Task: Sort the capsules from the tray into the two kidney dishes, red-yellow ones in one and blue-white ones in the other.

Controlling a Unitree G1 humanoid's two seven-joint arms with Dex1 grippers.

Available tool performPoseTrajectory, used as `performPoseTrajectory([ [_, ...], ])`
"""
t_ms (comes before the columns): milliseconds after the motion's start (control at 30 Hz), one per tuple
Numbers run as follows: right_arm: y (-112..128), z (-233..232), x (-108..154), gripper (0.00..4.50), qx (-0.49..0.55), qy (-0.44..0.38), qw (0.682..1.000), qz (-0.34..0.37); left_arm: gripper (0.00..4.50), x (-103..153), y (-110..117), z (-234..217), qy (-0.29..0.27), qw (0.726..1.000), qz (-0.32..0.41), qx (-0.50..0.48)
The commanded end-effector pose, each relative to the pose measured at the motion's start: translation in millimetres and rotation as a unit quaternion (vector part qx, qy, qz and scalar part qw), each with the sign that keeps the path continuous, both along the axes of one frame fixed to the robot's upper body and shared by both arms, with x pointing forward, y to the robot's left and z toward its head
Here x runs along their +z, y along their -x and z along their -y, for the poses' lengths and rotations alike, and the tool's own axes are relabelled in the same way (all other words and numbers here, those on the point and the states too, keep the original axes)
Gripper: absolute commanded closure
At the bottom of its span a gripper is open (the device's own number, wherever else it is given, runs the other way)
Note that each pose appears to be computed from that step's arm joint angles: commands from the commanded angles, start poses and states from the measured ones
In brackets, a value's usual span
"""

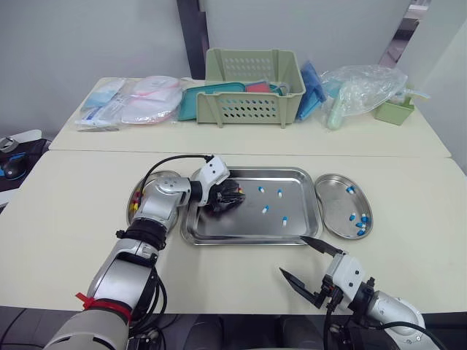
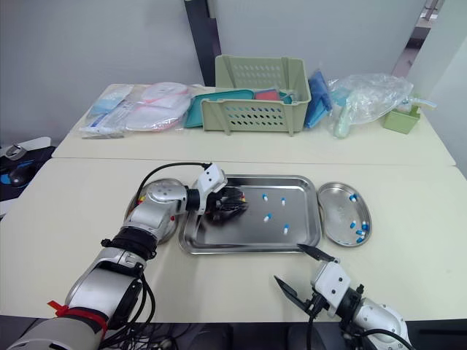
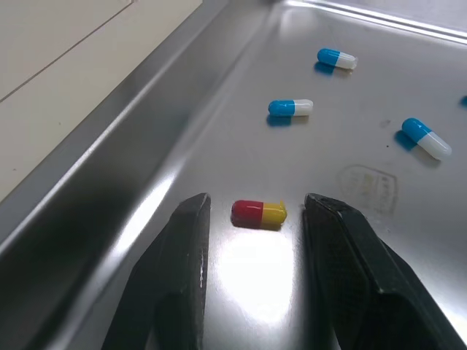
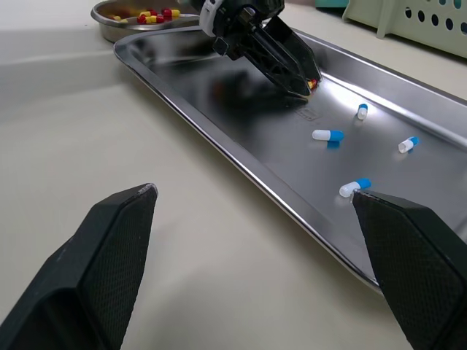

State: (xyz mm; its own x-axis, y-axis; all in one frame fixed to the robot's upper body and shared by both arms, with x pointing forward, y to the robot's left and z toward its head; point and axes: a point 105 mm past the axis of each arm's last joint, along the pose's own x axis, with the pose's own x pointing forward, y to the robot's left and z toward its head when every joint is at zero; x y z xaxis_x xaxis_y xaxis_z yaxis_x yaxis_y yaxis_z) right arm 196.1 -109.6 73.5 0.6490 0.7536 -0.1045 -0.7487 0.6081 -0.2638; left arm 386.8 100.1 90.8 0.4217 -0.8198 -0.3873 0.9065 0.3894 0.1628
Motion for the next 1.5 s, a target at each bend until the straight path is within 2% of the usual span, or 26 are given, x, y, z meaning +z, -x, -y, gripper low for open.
performPoseTrajectory([
  [33,0.2,-3.8,14.6,0.00,0.004,-0.012,1.000,0.021,2.41,-4.3,-2.4,3.5,-0.011,1.000,0.006,-0.001],
  [267,-0.3,-4.4,17.9,0.00,0.002,-0.012,1.000,0.019,2.41,-15.2,-1.0,5.5,-0.036,0.999,0.013,-0.014],
  [433,-0.7,-4.6,19.0,0.00,0.001,-0.012,1.000,0.019,4.00,-18.0,1.0,3.6,-0.035,0.999,0.010,-0.017],
  [467,-0.9,-4.9,19.5,0.00,0.001,-0.012,1.000,0.019,4.09,-16.4,1.3,2.9,-0.032,0.999,0.012,-0.018],
  [600,-2.6,-5.8,21.6,0.00,0.002,-0.011,1.000,0.021,4.10,-3.0,1.2,-0.6,-0.014,0.999,0.030,-0.016],
  [700,-4.6,-7.1,23.8,0.00,0.009,-0.008,1.000,0.026,4.10,26.3,5.8,-10.0,0.016,0.998,0.067,-0.006],
  [833,-6.8,-9.5,25.5,0.00,0.025,-0.006,0.999,0.026,4.10,57.0,24.6,-35.5,0.047,0.994,0.087,0.035],
  [967,-7.6,-15.3,23.9,0.00,0.062,0.001,0.998,0.020,4.10,70.1,49.2,-84.5,0.057,0.986,0.086,0.129],
  [1067,-10.8,-20.9,25.8,0.00,0.095,0.006,0.995,0.020,4.10,71.9,62.9,-122.2,0.059,0.970,0.087,0.221],
  [1233,-16.8,-29.9,33.6,0.00,0.150,0.009,0.988,0.020,4.10,59.3,81.3,-168.4,0.073,0.931,0.073,0.351],
  [1367,-22.9,-34.3,38.8,0.00,0.173,0.013,0.985,0.023,4.10,53.7,83.8,-172.8,0.094,0.915,0.064,0.387],
  [1500,-27.4,-36.8,43.0,0.00,0.180,0.013,0.983,0.025,4.10,58.0,81.1,-165.4,0.125,0.912,0.067,0.385],
])
